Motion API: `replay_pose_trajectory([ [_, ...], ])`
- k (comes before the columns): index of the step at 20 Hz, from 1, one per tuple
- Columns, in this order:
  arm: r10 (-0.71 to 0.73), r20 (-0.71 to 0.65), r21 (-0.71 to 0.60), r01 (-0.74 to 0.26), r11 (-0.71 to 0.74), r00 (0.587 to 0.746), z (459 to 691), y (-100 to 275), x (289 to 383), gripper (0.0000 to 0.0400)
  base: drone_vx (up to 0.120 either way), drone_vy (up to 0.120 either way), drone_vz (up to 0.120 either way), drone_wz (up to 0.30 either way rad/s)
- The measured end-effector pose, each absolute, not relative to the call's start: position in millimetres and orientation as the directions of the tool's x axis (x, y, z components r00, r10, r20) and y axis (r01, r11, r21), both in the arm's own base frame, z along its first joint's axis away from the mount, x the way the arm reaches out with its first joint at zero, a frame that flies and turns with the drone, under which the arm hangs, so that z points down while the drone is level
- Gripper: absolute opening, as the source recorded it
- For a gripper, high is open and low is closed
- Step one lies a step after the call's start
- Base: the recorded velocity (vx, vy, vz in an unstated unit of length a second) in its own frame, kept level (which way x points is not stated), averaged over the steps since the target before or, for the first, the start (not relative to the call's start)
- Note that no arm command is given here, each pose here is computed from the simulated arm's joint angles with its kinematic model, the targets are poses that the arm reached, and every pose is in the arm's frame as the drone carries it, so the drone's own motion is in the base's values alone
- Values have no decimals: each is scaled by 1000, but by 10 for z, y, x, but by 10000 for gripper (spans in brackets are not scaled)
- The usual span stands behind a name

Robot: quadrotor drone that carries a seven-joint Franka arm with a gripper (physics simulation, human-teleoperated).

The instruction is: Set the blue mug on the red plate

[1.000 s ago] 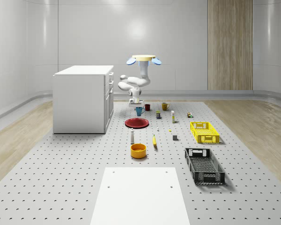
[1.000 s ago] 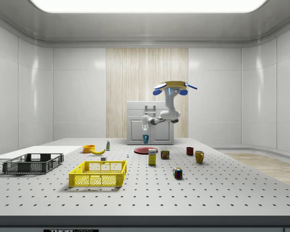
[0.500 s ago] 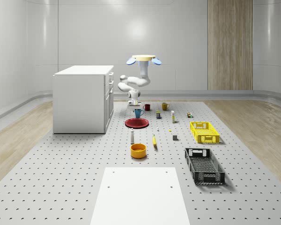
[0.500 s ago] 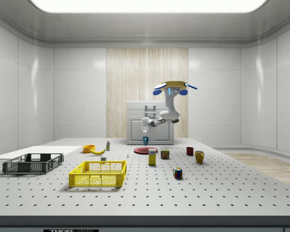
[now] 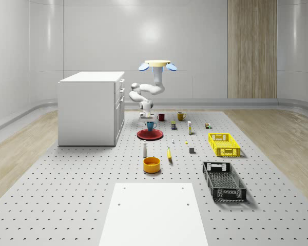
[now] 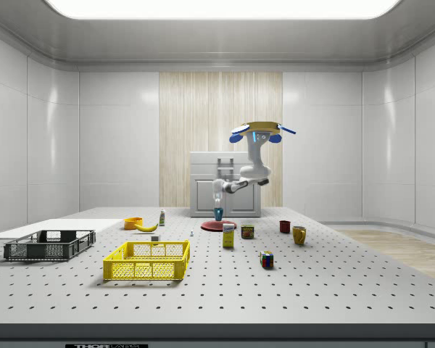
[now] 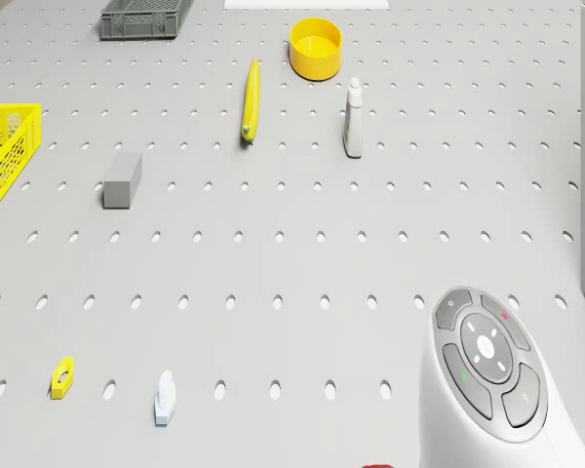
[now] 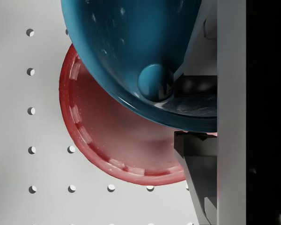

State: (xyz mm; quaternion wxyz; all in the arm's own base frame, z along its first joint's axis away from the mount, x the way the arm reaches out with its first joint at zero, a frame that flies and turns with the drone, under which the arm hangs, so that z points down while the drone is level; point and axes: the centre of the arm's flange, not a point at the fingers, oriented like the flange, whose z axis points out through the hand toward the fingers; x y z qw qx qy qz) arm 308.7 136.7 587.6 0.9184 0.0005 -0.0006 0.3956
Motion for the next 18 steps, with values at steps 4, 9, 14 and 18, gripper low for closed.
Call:
replay_pose_trajectory([
  [4,730,2,1,-730,683,683,6033,1373,3087,100,0,0,0,0],
  [9,717,2,1,-717,697,697,6094,1377,3087,307,0,0,0,0],
  [14,711,2,1,-711,703,703,5944,1379,3087,373,0,0,0,0],
  [18,709,2,1,-709,705,705,5770,1379,3087,390,0,0,0,0],
])
